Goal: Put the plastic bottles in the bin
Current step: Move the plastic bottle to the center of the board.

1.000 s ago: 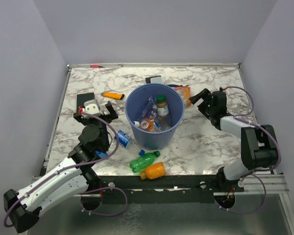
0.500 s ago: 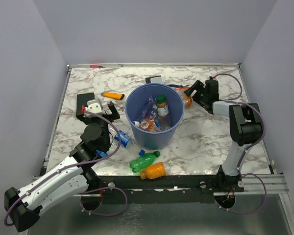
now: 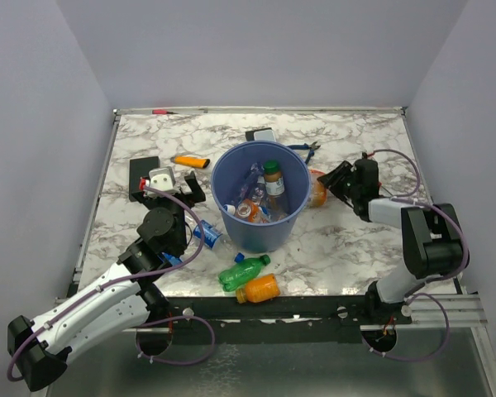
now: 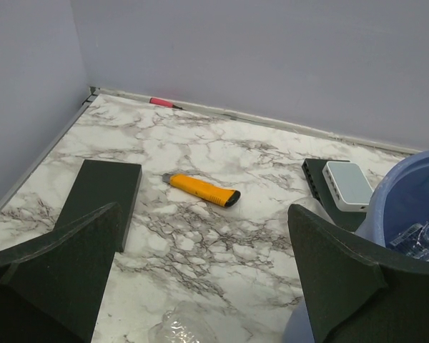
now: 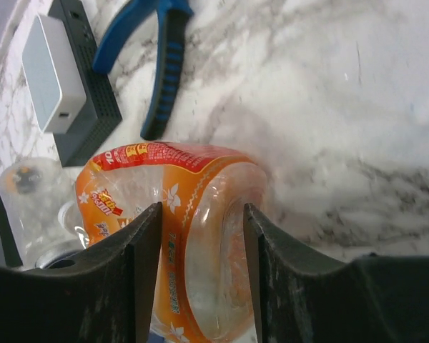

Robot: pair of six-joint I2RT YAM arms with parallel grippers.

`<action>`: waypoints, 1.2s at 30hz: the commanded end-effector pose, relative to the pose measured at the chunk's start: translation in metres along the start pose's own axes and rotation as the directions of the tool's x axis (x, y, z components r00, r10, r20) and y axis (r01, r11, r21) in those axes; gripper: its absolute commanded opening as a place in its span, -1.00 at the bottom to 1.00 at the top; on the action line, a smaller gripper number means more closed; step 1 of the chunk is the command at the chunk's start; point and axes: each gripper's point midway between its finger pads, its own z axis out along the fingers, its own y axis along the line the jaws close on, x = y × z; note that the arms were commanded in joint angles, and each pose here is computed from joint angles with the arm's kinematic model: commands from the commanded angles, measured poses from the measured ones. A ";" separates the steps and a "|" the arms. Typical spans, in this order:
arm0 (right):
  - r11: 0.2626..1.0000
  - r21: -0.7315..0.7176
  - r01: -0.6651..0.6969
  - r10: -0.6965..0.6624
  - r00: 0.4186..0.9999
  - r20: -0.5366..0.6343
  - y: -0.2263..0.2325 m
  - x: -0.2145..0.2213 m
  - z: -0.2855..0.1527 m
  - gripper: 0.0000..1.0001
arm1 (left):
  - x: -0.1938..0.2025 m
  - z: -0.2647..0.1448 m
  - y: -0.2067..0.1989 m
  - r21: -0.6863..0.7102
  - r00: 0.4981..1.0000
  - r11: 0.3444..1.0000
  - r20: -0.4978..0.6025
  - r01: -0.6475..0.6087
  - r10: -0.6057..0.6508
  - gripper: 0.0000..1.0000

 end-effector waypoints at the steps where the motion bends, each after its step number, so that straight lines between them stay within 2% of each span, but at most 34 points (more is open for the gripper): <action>1: 0.999 -0.003 -0.045 0.044 0.998 -0.048 -0.005 0.029 -0.028 -0.05 | -0.004 -0.001 -0.005 0.030 1.000 0.999 0.001 0.030 -0.030 0.98; 4: 0.998 -0.024 -0.054 0.052 0.997 -0.049 0.000 0.038 -0.049 0.00 | -0.003 0.000 -0.007 0.034 0.999 0.999 -0.003 0.034 -0.034 0.98; 6: 0.998 -0.023 -0.050 0.050 0.998 -0.027 0.002 0.035 -0.061 0.20 | -0.003 0.000 -0.008 0.039 0.999 0.999 -0.005 0.037 -0.037 0.98; 9: 0.999 0.030 -0.020 0.018 0.998 0.062 0.005 0.008 -0.074 0.58 | -0.001 0.000 -0.010 0.044 0.999 0.998 -0.010 0.037 -0.036 0.98; 13: 0.996 0.090 0.020 -0.035 0.984 0.174 0.013 -0.034 -0.079 0.75 | -0.003 0.000 -0.009 0.042 0.999 0.998 -0.010 0.040 -0.039 0.98; 17: 0.996 0.083 0.037 -0.055 0.971 0.231 0.028 -0.064 -0.066 0.74 | -0.004 -0.001 -0.006 0.033 0.999 0.999 -0.005 0.040 -0.040 0.98; 24: 0.993 0.024 0.113 -0.115 0.965 0.234 0.052 -0.091 -0.010 0.48 | -0.001 -0.001 -0.008 0.040 0.999 0.999 -0.011 0.035 -0.035 0.98; 30: 0.988 0.010 0.153 -0.153 0.987 0.050 0.044 -0.062 0.042 0.37 | 0.001 -0.001 -0.009 0.040 1.000 0.999 -0.017 0.022 -0.021 0.98; 36: 0.991 -0.035 0.127 -0.130 0.989 -0.073 0.026 -0.012 0.026 0.37 | 0.001 -0.001 -0.010 0.044 1.000 0.999 -0.018 0.019 -0.019 0.98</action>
